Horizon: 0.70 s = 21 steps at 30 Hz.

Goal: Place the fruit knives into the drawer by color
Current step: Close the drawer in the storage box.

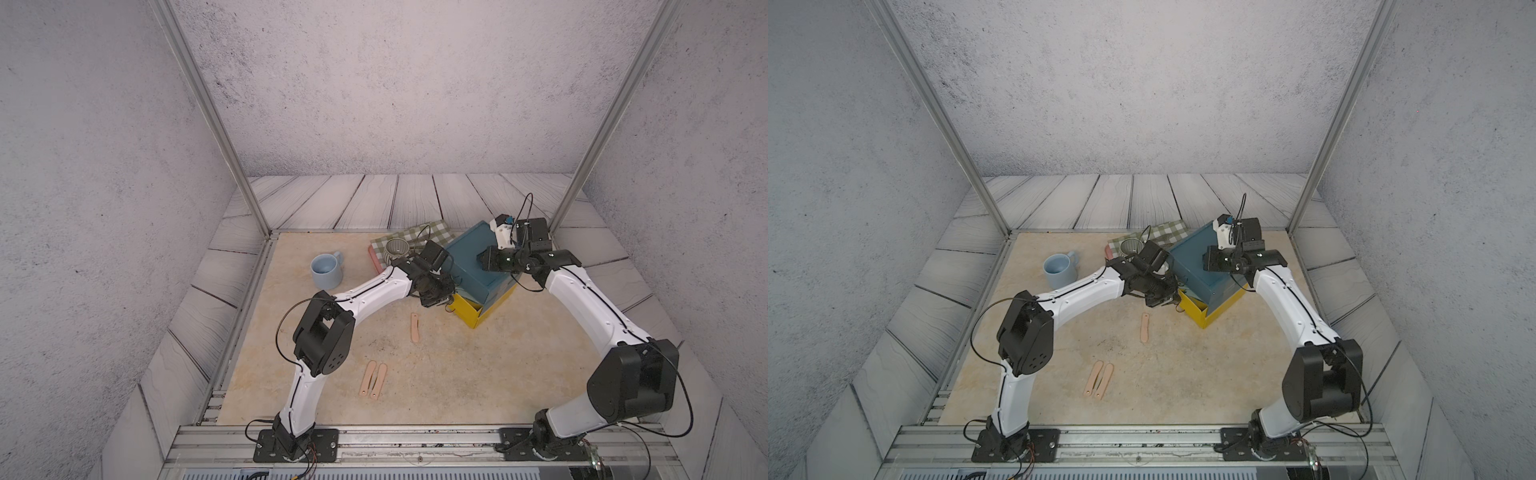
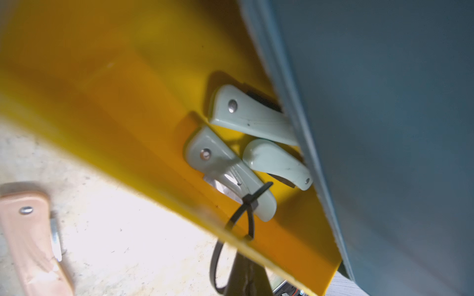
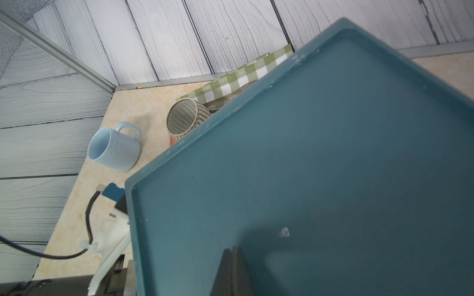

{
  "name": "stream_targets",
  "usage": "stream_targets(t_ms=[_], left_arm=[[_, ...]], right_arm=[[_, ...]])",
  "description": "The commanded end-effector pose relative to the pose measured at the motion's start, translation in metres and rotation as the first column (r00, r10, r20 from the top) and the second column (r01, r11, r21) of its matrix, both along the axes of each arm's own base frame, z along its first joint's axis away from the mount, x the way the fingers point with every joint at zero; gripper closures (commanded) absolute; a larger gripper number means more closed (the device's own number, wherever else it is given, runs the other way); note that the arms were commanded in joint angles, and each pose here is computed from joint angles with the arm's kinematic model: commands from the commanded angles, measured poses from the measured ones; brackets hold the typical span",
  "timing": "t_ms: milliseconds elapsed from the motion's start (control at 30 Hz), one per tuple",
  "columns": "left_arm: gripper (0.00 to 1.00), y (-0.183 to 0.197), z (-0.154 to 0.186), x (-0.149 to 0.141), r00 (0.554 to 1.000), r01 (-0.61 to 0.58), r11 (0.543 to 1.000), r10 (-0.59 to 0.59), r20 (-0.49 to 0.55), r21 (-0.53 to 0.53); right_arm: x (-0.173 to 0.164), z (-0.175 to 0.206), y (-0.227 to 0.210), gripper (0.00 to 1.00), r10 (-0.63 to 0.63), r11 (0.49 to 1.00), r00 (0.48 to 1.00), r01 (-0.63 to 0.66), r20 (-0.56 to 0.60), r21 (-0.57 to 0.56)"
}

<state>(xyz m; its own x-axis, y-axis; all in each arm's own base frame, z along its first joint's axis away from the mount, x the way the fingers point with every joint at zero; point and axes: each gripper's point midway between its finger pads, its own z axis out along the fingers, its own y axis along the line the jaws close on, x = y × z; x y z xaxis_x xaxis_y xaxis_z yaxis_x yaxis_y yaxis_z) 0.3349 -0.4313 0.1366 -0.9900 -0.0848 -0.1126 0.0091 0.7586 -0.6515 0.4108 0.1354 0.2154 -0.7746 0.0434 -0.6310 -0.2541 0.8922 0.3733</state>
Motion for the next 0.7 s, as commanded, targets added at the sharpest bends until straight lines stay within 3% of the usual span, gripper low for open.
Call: stream_targets(t_ms=[0,667], left_arm=[[1.00,-0.029,0.027,0.022,0.991,0.040,0.992,-0.024,0.133,-0.117],[0.93,-0.048,0.061,0.031,0.975,0.057,0.954,0.011,0.222,-0.295]], right_arm=[[-0.119,-0.140,-0.034,1.00,-0.086,0.977,0.779,-0.054,-0.621,-0.204],[-0.119,-0.140,-0.035,1.00,-0.091,0.977,0.778,-0.051,-0.622,-0.207]])
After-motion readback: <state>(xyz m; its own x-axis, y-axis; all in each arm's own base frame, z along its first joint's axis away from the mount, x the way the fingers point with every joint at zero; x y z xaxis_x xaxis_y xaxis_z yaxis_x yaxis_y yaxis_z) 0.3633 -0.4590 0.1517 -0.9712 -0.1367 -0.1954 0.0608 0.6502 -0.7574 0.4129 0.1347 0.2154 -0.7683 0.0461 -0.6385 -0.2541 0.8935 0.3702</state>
